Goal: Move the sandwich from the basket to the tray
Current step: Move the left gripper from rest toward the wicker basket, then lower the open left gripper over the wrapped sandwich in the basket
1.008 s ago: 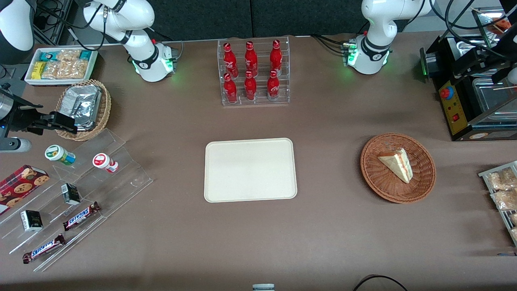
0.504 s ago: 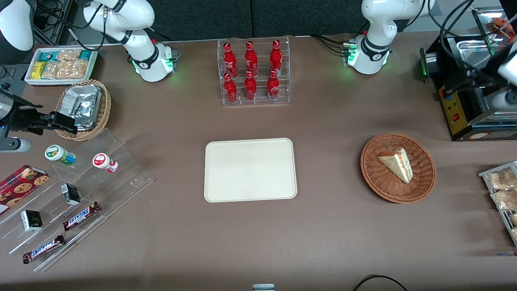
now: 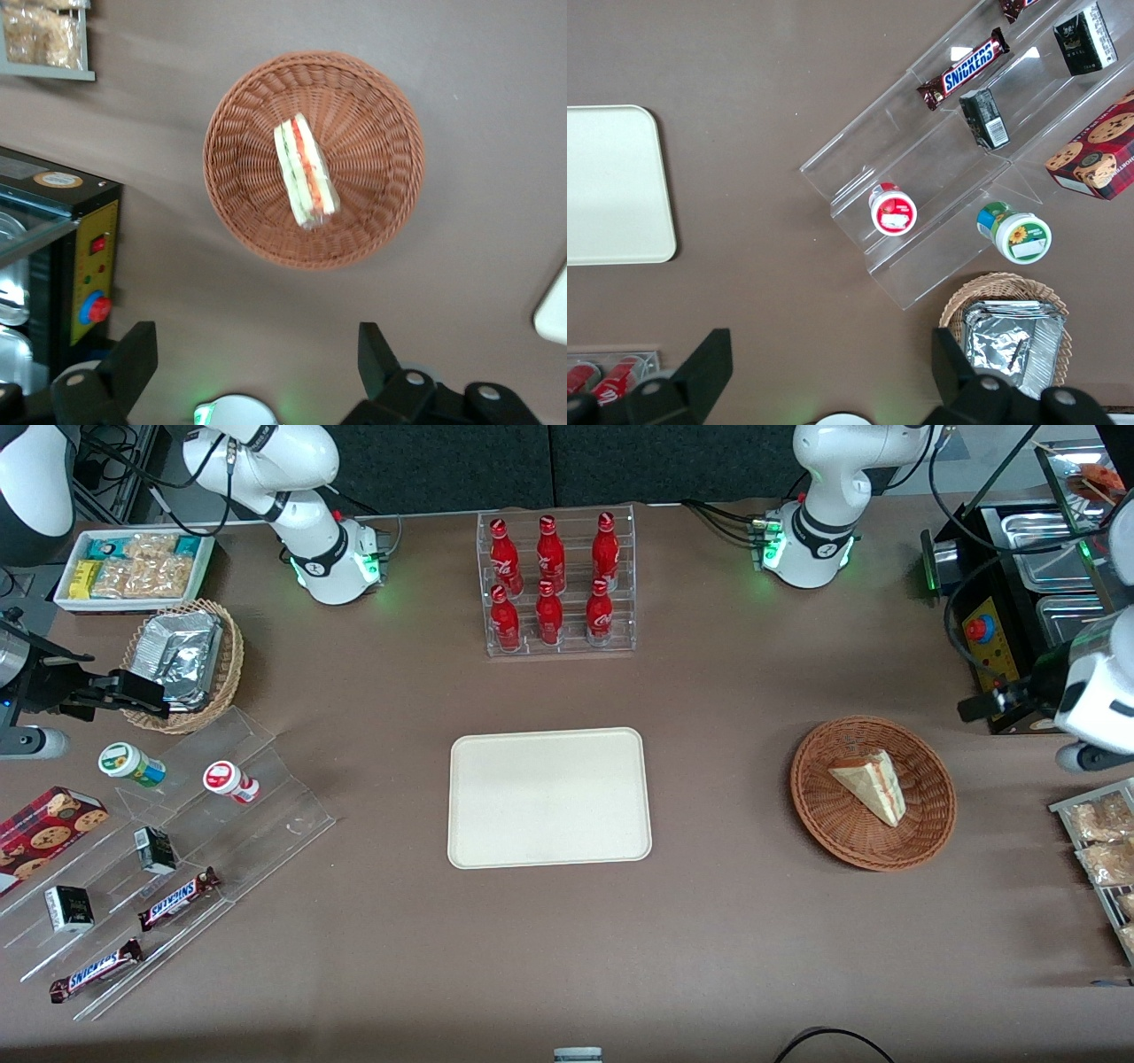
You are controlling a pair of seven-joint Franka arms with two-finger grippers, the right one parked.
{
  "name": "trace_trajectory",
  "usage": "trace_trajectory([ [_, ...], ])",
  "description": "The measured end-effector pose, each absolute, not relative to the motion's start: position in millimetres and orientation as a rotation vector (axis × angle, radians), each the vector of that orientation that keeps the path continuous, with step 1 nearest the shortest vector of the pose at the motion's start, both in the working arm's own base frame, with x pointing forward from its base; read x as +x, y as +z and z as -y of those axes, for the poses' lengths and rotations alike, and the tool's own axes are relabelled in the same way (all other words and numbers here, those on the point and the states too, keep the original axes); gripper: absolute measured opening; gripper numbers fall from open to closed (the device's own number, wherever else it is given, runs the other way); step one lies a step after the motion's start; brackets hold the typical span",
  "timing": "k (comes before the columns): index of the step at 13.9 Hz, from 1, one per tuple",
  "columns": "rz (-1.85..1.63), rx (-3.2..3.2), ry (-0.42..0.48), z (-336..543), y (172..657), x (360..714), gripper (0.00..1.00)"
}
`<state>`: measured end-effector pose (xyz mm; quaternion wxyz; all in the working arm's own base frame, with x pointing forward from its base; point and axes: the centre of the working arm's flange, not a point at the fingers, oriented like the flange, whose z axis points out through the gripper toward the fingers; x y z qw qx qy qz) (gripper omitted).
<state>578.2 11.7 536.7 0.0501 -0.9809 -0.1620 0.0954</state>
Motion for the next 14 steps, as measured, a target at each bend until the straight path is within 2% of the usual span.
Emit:
trace_trajectory([
  [4, 0.806, -2.939, 0.137, -23.7, 476.2, 558.4, 1.00],
  [8, 0.962, -2.929, 0.007, -20.1, 397.3, 534.2, 1.00],
  [14, 1.061, -2.931, -0.105, -14.5, 349.8, 520.2, 1.00],
])
